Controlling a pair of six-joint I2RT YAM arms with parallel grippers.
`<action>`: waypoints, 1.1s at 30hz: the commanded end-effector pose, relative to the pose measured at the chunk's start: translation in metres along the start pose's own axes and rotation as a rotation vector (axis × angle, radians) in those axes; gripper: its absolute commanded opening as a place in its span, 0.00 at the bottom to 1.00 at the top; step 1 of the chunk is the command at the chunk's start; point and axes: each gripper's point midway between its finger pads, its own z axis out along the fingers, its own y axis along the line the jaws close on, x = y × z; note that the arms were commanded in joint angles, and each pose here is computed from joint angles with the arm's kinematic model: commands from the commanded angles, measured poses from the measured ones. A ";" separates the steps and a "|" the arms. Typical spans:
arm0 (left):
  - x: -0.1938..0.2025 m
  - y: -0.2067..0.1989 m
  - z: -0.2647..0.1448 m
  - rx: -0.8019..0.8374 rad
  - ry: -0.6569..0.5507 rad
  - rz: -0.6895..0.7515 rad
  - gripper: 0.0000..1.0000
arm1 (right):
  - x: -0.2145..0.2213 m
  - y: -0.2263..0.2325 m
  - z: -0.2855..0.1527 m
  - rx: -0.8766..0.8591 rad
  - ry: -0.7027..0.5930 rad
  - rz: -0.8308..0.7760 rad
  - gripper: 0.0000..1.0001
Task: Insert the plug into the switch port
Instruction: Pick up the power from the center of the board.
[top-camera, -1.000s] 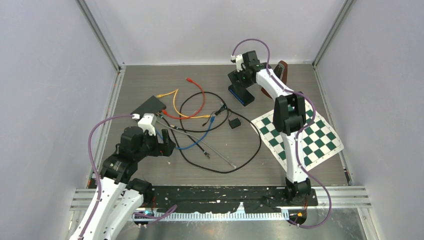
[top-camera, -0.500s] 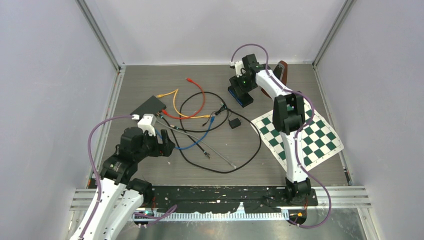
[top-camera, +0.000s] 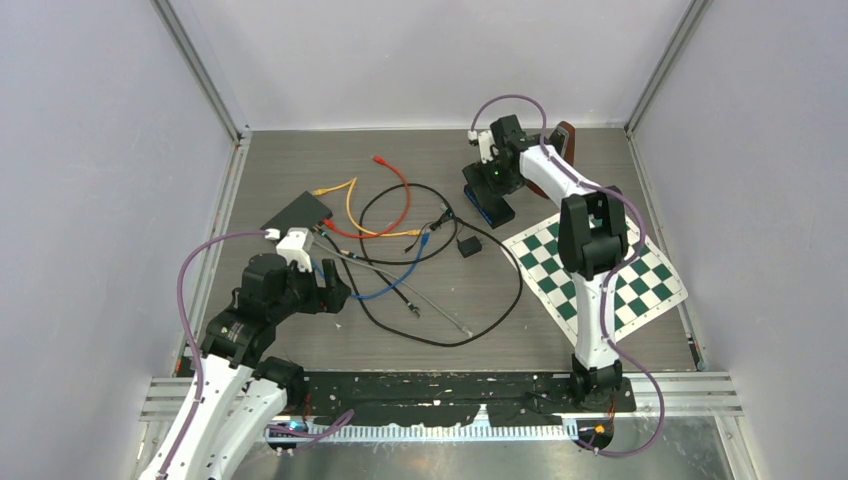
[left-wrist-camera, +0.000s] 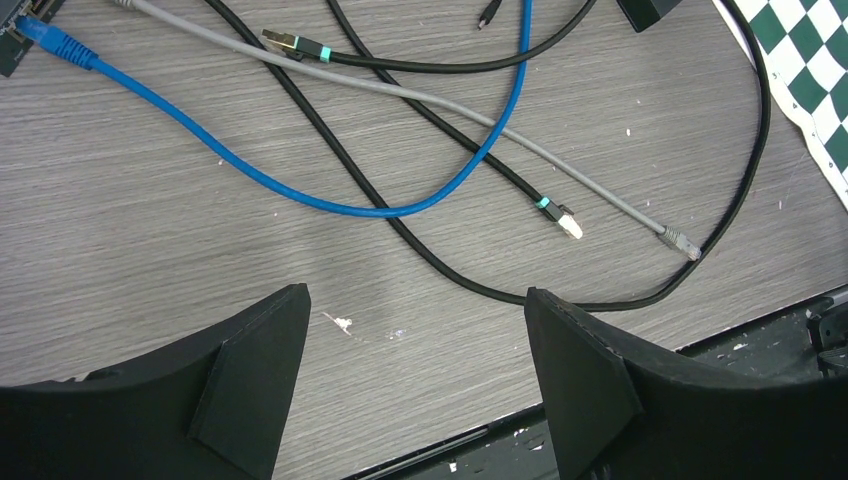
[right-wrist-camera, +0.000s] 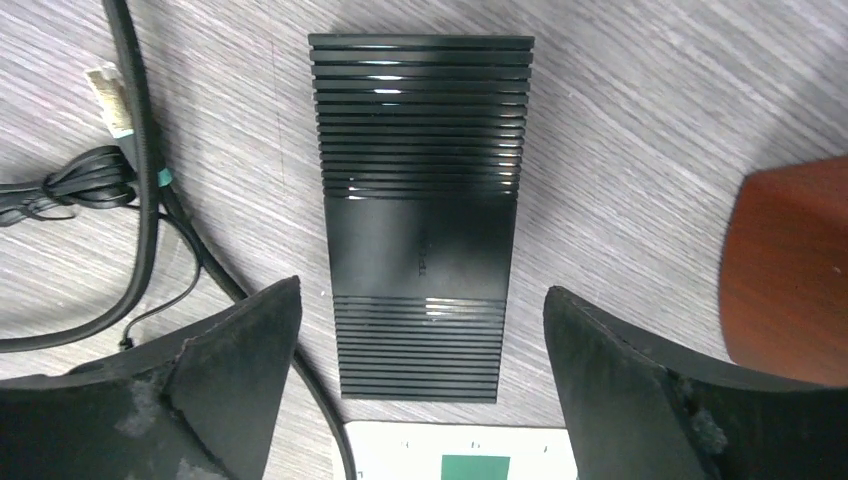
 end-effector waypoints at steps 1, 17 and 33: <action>-0.007 -0.004 0.002 0.021 -0.028 0.010 0.82 | -0.041 -0.002 -0.067 0.037 -0.164 0.014 0.99; -0.008 -0.009 0.001 0.046 -0.037 0.009 0.82 | 0.000 0.114 -0.087 -0.103 -0.158 0.005 0.80; -0.006 -0.008 0.003 0.043 -0.019 0.007 0.82 | 0.049 0.118 -0.045 0.036 0.007 -0.010 0.89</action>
